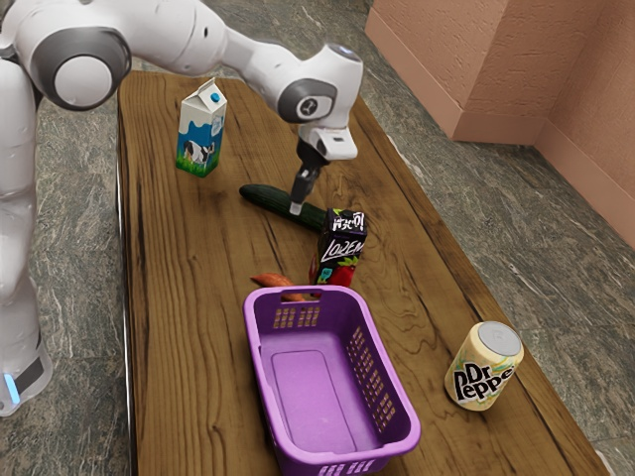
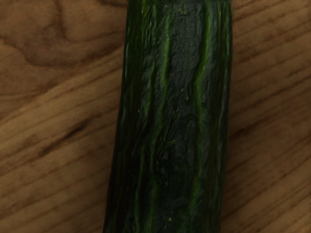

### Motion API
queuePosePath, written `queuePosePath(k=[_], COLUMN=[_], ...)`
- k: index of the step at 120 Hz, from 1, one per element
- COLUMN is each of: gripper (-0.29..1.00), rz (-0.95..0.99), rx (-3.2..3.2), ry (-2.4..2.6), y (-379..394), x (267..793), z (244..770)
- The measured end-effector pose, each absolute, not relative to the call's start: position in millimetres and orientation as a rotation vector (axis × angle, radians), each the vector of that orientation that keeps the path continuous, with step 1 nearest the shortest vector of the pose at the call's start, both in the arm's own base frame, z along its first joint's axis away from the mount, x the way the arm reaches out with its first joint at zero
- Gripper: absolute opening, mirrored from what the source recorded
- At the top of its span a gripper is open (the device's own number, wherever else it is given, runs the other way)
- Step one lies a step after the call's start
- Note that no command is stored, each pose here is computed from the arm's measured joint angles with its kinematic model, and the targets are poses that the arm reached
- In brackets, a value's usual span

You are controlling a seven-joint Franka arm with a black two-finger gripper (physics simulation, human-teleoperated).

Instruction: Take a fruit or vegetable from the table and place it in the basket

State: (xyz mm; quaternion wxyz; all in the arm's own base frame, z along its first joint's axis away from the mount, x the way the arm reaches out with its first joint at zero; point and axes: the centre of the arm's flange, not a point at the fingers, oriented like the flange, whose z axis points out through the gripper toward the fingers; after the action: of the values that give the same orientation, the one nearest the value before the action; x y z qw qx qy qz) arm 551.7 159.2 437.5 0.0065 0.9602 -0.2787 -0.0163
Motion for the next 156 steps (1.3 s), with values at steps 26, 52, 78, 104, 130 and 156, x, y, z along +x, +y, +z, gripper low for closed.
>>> queuePosePath(k=[26, 52, 78, 104, 130, 156], gripper=[0.7, 0.7, 0.49, 0.25, 0.24, 0.22], rz=[-0.072, -0.095, -0.115, -0.105, -0.096, 0.025], rx=[2.957, 2.922, 2.893, 2.887, 2.882, 2.894], ry=[-0.997, -1.083, -1.137, -1.165, -1.183, -1.234], y=[158, 158, 159, 159, 155, 139], x=[553, 555, 556, 557, 558, 557], z=[427, 418, 408, 410, 412, 459])
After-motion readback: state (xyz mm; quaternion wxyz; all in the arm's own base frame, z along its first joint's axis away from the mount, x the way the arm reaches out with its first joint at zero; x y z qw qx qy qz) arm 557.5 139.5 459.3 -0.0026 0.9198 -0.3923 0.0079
